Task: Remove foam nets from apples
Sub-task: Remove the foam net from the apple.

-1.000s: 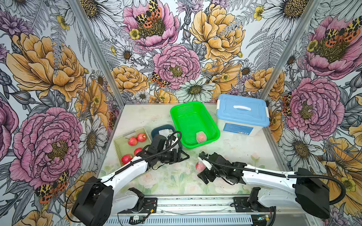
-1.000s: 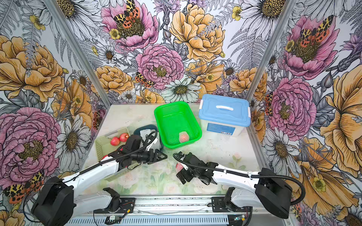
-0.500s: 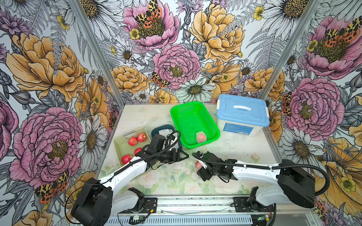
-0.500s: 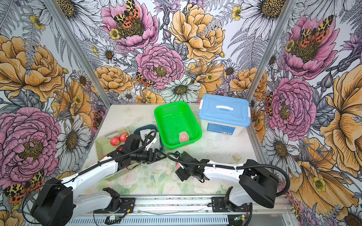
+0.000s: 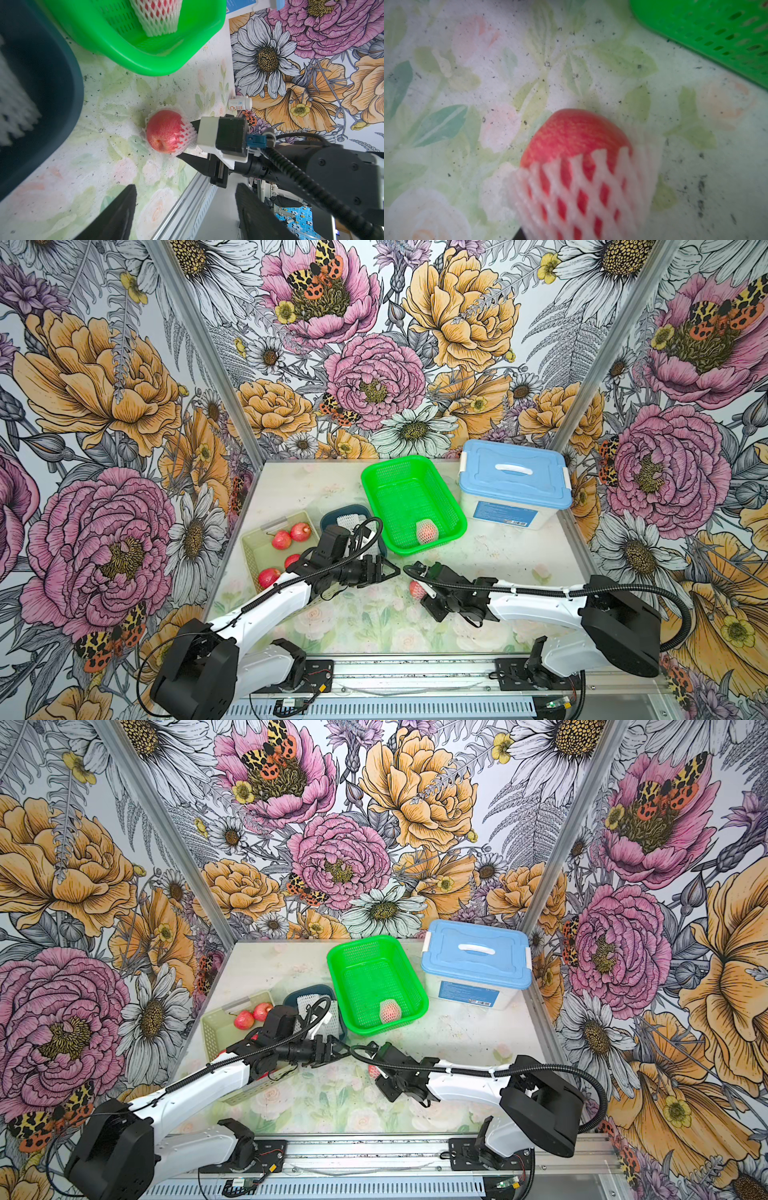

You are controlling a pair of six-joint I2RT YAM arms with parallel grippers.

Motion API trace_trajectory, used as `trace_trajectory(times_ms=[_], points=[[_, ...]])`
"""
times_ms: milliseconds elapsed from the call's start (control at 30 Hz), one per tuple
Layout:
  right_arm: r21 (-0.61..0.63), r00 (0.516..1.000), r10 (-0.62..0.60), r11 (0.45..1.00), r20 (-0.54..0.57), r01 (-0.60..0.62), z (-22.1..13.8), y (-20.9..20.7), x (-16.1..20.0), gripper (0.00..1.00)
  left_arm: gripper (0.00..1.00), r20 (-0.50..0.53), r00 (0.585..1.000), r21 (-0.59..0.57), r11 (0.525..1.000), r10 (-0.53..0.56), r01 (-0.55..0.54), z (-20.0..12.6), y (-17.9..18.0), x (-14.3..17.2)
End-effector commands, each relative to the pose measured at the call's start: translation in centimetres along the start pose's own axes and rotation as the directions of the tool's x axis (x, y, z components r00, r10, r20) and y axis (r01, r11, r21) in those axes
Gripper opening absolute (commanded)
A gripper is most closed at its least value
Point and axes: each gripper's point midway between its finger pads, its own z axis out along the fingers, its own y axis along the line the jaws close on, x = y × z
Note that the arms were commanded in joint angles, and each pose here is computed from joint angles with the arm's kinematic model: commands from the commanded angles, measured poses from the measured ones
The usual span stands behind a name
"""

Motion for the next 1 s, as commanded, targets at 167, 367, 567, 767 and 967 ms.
trace_trajectory(times_ms=[167, 367, 567, 767, 967], points=[[0.003, 1.000, -0.009, 1.000, 0.025, 0.009, 0.3, 0.2, -1.2, 0.30, 0.77, -0.003, 1.000, 0.000, 1.000, 0.003, -0.003, 0.5, 0.1, -0.2], [-0.061, 0.991, -0.008, 0.998, 0.133, 0.017, -1.1, 1.1, -2.5, 0.30, 0.77, -0.012, 0.999, -0.011, 0.999, -0.036, 0.036, 1.2, 1.1, -0.2], [-0.168, 0.952, 0.028, 0.985, 0.304, 0.025, -3.9, 2.1, -4.1, 0.18, 0.75, -0.036, 0.999, 0.025, 0.999, -0.040, 0.040, 1.5, 0.6, 0.2], [-0.202, 0.940, 0.045, 0.979, 0.338, 0.026, -5.0, 2.2, -4.8, 0.18, 0.74, -0.047, 0.999, 0.112, 0.994, 0.001, 0.005, 1.5, -1.6, 0.2], [-0.236, 0.930, 0.052, 0.971, 0.364, 0.038, -5.8, 2.8, -5.5, 0.18, 0.73, -0.077, 0.996, 0.134, 0.991, 0.037, -0.027, 2.2, -2.7, 1.0]])
